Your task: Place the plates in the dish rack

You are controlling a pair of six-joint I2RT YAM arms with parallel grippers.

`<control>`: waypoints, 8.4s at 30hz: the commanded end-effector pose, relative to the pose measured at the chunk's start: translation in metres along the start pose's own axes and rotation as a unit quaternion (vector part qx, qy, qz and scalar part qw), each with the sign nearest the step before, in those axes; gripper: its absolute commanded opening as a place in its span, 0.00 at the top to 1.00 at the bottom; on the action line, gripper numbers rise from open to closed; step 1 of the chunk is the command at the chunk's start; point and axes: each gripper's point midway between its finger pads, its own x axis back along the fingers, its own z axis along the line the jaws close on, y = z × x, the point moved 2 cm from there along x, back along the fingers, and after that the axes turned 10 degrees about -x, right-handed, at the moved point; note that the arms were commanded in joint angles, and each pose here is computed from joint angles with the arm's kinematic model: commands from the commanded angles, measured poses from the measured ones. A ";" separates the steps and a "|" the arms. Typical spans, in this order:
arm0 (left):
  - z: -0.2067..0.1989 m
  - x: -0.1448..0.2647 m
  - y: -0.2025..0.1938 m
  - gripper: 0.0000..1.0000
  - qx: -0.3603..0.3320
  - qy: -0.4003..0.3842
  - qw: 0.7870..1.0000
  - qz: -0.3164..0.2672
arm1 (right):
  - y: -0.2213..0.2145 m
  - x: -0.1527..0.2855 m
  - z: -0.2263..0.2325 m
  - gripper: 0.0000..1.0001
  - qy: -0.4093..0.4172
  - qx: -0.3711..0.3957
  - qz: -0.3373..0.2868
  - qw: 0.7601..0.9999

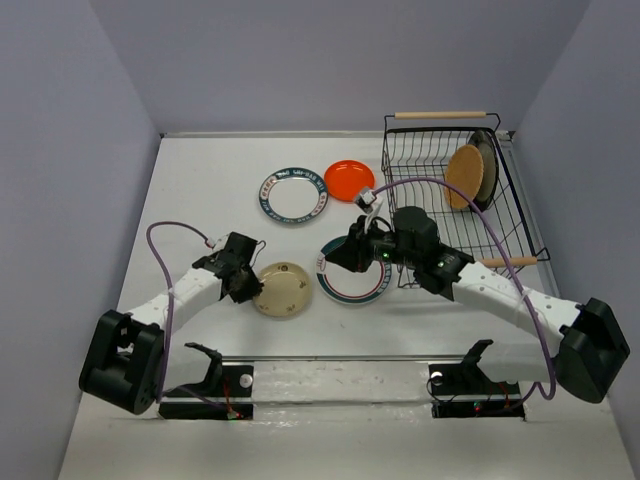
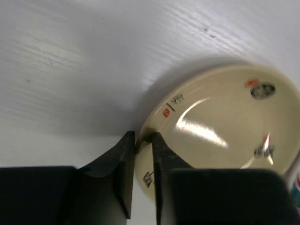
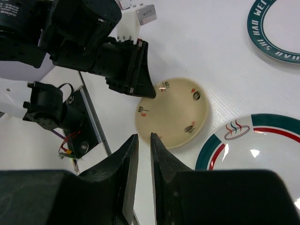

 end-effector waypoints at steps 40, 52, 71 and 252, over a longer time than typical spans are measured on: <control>-0.075 0.221 0.071 0.94 -0.106 -0.399 0.834 -0.366 | 0.032 -0.066 0.005 0.35 0.028 -0.050 0.024 0.998; -0.085 0.207 0.090 0.01 -0.171 -0.360 0.830 -0.390 | 0.153 0.032 -0.060 0.93 -0.186 -0.021 -0.189 0.964; -0.092 0.212 0.080 0.01 -0.213 -0.378 0.813 -0.388 | 0.225 0.227 -0.296 0.93 -0.630 0.069 -0.218 0.742; -0.083 0.197 0.100 0.01 -0.199 -0.252 0.857 -0.403 | 0.167 0.200 -0.352 0.42 -0.661 0.052 -0.169 0.729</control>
